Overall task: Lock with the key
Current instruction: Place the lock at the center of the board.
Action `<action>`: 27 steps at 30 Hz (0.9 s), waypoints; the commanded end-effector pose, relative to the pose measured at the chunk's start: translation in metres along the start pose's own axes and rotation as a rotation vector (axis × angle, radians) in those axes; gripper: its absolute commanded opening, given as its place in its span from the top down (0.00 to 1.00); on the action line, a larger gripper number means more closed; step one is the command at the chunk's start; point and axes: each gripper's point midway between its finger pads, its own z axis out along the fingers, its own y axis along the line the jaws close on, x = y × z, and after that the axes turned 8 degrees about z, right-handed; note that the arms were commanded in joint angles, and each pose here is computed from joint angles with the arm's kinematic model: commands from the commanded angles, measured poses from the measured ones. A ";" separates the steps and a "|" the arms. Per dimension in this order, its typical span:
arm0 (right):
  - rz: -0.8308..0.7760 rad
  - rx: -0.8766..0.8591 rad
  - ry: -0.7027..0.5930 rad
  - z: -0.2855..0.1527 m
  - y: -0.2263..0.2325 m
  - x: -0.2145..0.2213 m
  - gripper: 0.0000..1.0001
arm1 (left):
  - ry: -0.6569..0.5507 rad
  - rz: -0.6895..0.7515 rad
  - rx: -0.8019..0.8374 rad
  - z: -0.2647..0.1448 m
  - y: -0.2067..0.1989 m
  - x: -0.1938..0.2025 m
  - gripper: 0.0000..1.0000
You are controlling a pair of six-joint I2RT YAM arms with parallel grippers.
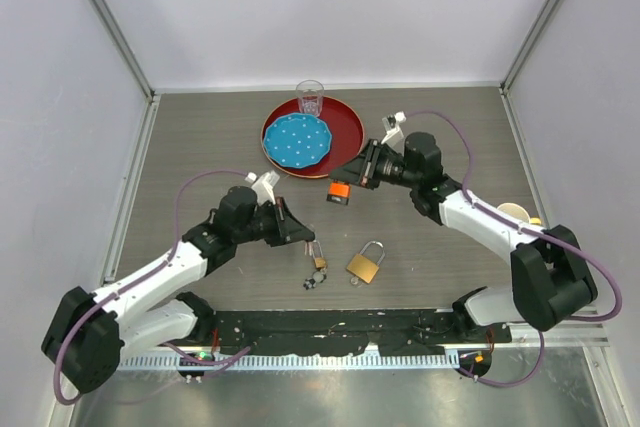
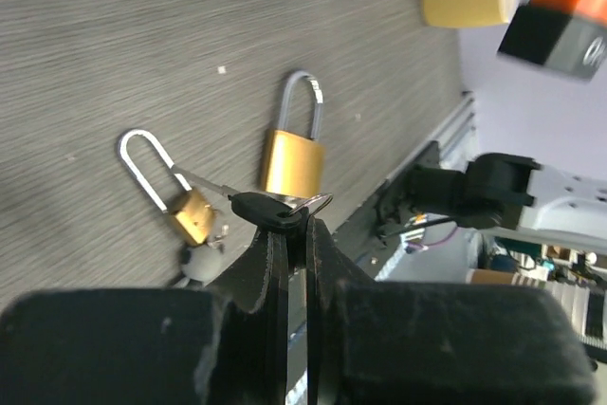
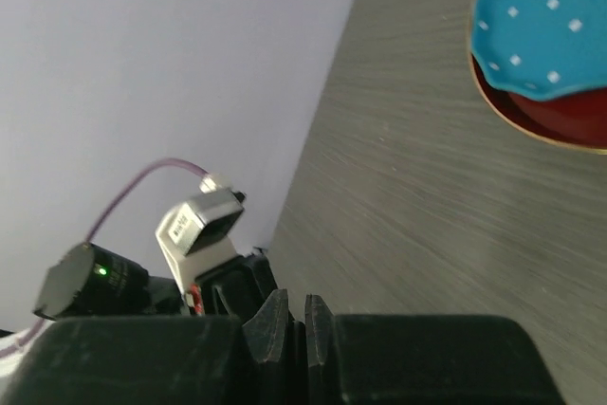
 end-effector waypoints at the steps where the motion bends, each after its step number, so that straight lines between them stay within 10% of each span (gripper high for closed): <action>1: -0.084 0.020 0.007 0.003 -0.010 0.015 0.98 | -0.009 0.009 -0.116 0.004 0.020 -0.012 1.00; 27: 0.009 0.054 0.188 0.165 -0.095 0.124 0.98 | -0.031 -0.274 -0.529 -0.076 0.127 -0.005 1.00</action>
